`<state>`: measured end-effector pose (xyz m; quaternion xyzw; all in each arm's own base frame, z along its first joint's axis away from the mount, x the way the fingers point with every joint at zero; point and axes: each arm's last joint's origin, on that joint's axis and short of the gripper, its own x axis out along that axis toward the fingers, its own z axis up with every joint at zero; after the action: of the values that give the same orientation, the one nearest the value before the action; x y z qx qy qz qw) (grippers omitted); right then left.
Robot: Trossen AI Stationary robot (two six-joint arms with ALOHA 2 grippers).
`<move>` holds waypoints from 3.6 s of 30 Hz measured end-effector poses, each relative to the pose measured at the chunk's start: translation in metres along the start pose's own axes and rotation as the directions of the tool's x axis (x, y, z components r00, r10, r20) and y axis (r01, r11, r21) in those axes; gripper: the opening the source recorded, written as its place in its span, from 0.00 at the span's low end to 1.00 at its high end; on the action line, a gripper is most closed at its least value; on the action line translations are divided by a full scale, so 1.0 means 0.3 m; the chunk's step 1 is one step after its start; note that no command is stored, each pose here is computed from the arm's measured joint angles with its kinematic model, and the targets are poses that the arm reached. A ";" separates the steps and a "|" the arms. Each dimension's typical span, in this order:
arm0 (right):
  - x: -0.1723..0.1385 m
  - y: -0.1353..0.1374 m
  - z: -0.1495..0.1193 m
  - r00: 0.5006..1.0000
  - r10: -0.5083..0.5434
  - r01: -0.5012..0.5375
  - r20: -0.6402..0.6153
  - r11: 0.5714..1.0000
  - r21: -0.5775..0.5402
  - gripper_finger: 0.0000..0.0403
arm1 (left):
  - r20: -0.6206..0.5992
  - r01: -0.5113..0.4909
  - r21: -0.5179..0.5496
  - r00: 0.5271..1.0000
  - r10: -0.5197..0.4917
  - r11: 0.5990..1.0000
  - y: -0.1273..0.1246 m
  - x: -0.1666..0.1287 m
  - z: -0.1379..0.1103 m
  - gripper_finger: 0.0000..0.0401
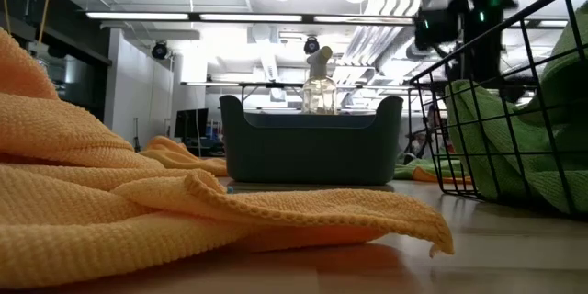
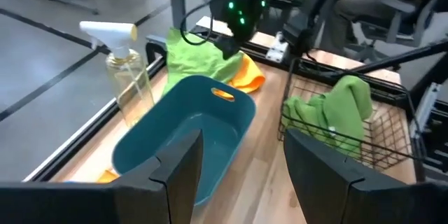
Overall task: Sort microfiber towel by color & place in baskets
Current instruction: Put the green towel into the basket
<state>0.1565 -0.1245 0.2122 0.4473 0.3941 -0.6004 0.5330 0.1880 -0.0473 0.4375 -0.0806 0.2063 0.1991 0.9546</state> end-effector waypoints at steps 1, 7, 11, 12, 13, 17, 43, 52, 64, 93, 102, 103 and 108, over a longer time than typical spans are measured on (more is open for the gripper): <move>0.031 -0.015 0.006 1.000 -0.006 0.006 0.003 1.000 0.023 0.77 | 0.004 -0.008 -0.005 1.000 0.008 1.000 0.001 0.000 0.000 0.47; 0.129 -0.082 0.030 0.998 -0.056 0.053 0.032 0.996 0.075 0.77 | 0.062 -0.115 -0.072 0.991 0.119 0.991 0.011 -0.001 0.007 0.47; 0.136 -0.095 0.032 0.993 -0.102 0.100 0.065 0.994 0.042 0.77 | 0.090 -0.175 -0.108 0.979 0.185 0.979 0.020 0.000 0.011 0.47; 0.136 -0.095 0.033 0.993 -0.103 0.101 0.066 0.995 0.027 0.77 | 0.092 -0.184 -0.112 0.976 0.195 0.976 0.023 0.001 0.012 0.47; 0.136 -0.095 0.032 0.993 -0.103 0.102 0.066 0.995 0.014 0.77 | 0.093 -0.192 -0.116 0.975 0.204 0.974 0.027 0.003 0.014 0.47; 0.138 -0.089 0.035 0.998 -0.057 0.057 0.034 0.998 -0.025 0.77 | 0.092 -0.226 -0.094 0.968 0.235 0.970 0.044 0.014 0.020 0.47; -0.490 -0.031 0.042 0.880 0.344 -0.266 0.327 0.928 -0.261 0.01 | 0.156 -0.339 0.166 0.936 0.315 0.926 0.200 -0.090 0.054 0.47; -1.003 -0.243 -0.033 0.355 0.934 -0.743 0.036 0.305 -0.595 0.00 | 0.218 -0.369 0.086 0.913 0.344 0.925 0.230 -0.097 0.086 0.47; -0.979 -0.151 -0.229 0.337 0.775 -0.931 -0.534 0.189 -0.313 0.00 | 0.405 -0.237 0.124 0.899 0.169 0.964 0.201 -0.091 0.174 0.47; -0.829 -0.123 -0.407 0.709 0.501 -0.705 -0.497 0.502 -0.500 0.00 | 0.401 -0.318 0.163 0.886 0.232 0.934 0.217 -0.050 0.188 0.47; -0.479 0.035 -0.666 0.677 0.260 -0.709 -0.688 0.482 -0.516 0.00 | 0.388 -0.280 0.182 0.901 0.192 0.943 0.206 -0.030 0.187 0.47; -0.442 0.034 -0.683 0.680 0.249 -0.700 -0.689 0.500 -0.510 0.00 | 0.386 -0.280 0.184 0.902 0.193 0.942 0.206 -0.030 0.186 0.47; -0.288 0.027 -0.738 0.655 0.214 -0.684 -0.725 0.576 -0.447 0.00 | 0.359 -0.281 0.203 0.913 0.195 0.938 0.207 -0.026 0.176 0.47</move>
<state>0.1931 0.1097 0.2309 0.4687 0.5976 -0.0663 0.6471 0.1749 0.0190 0.4841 0.1015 0.0735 0.2979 0.9463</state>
